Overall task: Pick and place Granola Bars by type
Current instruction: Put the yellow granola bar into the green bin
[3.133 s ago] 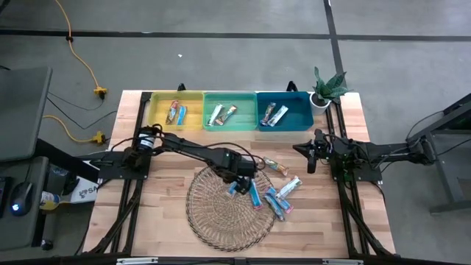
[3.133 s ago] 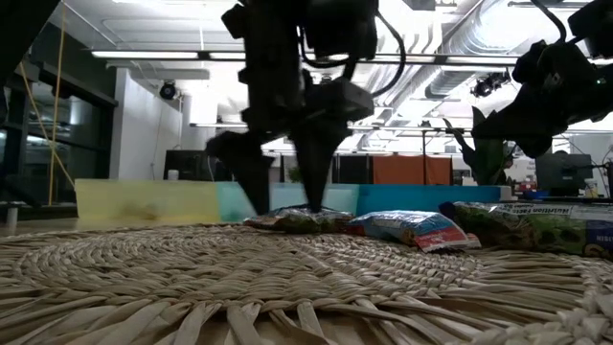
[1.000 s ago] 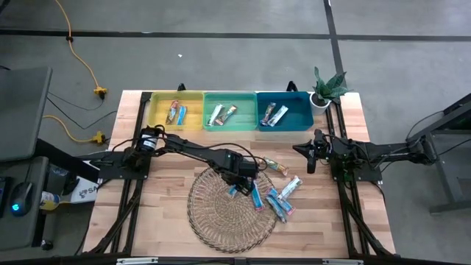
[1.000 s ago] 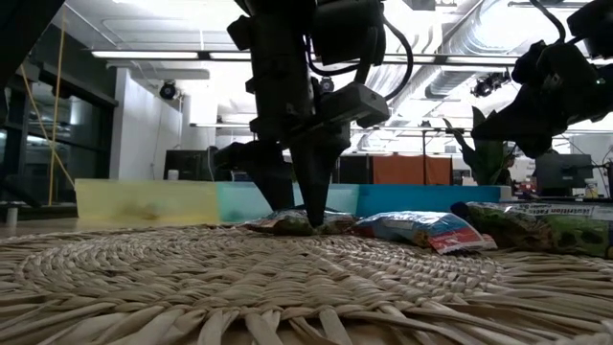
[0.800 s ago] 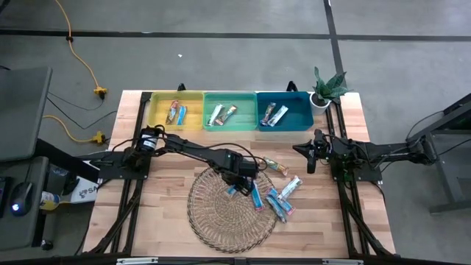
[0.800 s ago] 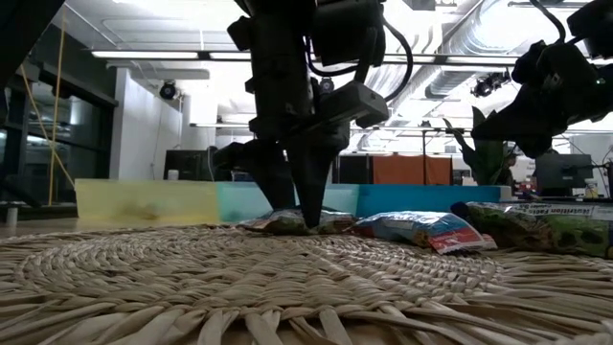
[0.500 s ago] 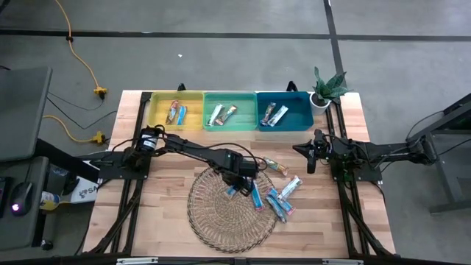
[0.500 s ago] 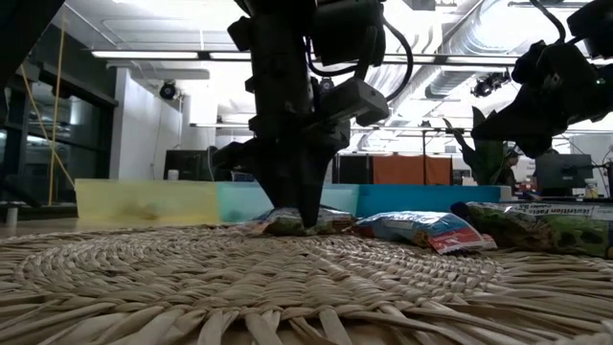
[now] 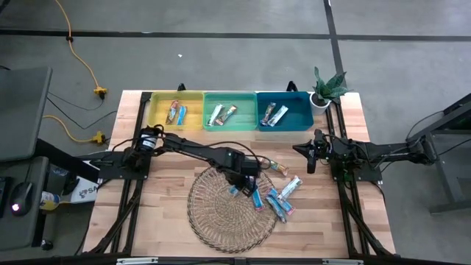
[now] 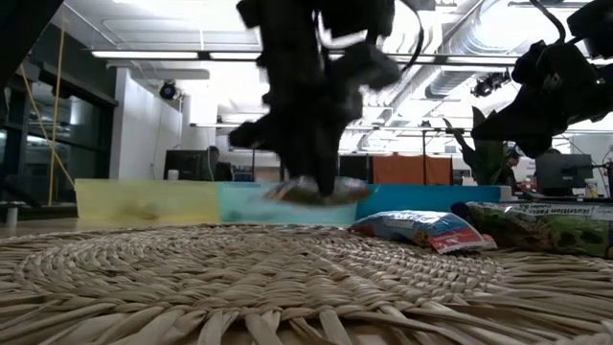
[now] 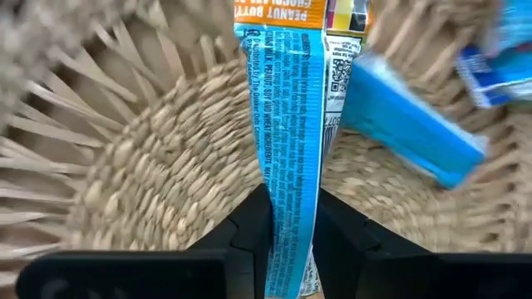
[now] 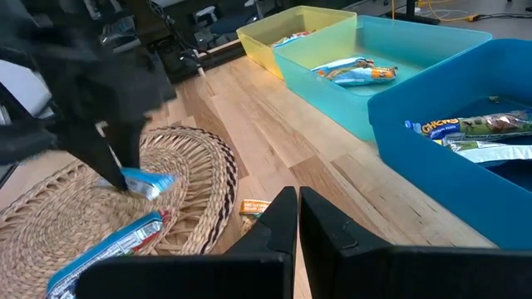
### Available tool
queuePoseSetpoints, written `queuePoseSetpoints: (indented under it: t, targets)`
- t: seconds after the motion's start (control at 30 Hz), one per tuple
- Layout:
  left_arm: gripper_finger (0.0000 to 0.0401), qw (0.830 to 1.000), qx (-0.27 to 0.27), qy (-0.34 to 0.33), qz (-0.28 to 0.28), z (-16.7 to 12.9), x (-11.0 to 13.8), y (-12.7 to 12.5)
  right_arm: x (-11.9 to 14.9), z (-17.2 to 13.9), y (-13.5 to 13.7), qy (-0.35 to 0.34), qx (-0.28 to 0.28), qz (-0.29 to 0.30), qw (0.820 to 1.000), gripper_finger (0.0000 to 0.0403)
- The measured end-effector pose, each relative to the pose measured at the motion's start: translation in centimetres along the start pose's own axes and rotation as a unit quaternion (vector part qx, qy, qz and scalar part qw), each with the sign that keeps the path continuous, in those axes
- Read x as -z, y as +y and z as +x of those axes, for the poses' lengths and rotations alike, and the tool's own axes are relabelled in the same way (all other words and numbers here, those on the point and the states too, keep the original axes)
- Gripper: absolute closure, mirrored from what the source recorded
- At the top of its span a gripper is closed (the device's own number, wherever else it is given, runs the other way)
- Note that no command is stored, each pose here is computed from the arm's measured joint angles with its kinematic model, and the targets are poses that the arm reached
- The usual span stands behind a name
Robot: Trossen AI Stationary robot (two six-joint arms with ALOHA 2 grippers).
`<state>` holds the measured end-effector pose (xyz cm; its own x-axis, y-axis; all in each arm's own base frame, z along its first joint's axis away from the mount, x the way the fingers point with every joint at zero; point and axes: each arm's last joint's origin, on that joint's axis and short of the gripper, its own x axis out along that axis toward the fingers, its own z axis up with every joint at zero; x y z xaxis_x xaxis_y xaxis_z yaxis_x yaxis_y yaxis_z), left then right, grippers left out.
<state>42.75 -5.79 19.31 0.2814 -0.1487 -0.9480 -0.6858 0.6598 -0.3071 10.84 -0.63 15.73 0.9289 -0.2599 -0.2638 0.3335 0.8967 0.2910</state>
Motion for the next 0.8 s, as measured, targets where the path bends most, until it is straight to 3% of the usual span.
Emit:
queuePoseSetpoints:
  t: [0.27,0.4,0.6,0.8]
  targets:
    - [0.0330,0.993,-0.009,-0.069,0.095,-5.4,-1.4,-2.2,0.0,0.0,0.0,0.000,0.000,0.000,1.000,0.0402]
    - [0.0330,0.982,0.012,-0.121,0.145,-9.0,-1.7,-3.1,0.0,0.0,0.0,0.000,0.000,0.000,1.000,0.0402]
    - [0.0330,0.957,0.051,-0.194,0.207,-14.5,-1.1,-3.2,0.0,0.0,0.0,0.000,0.000,0.000,1.000,0.0402]
    - [0.0330,0.931,0.109,-0.222,0.269,-19.3,0.3,-2.6,0.0,0.0,0.0,0.001,0.000,0.000,1.000,0.0402]
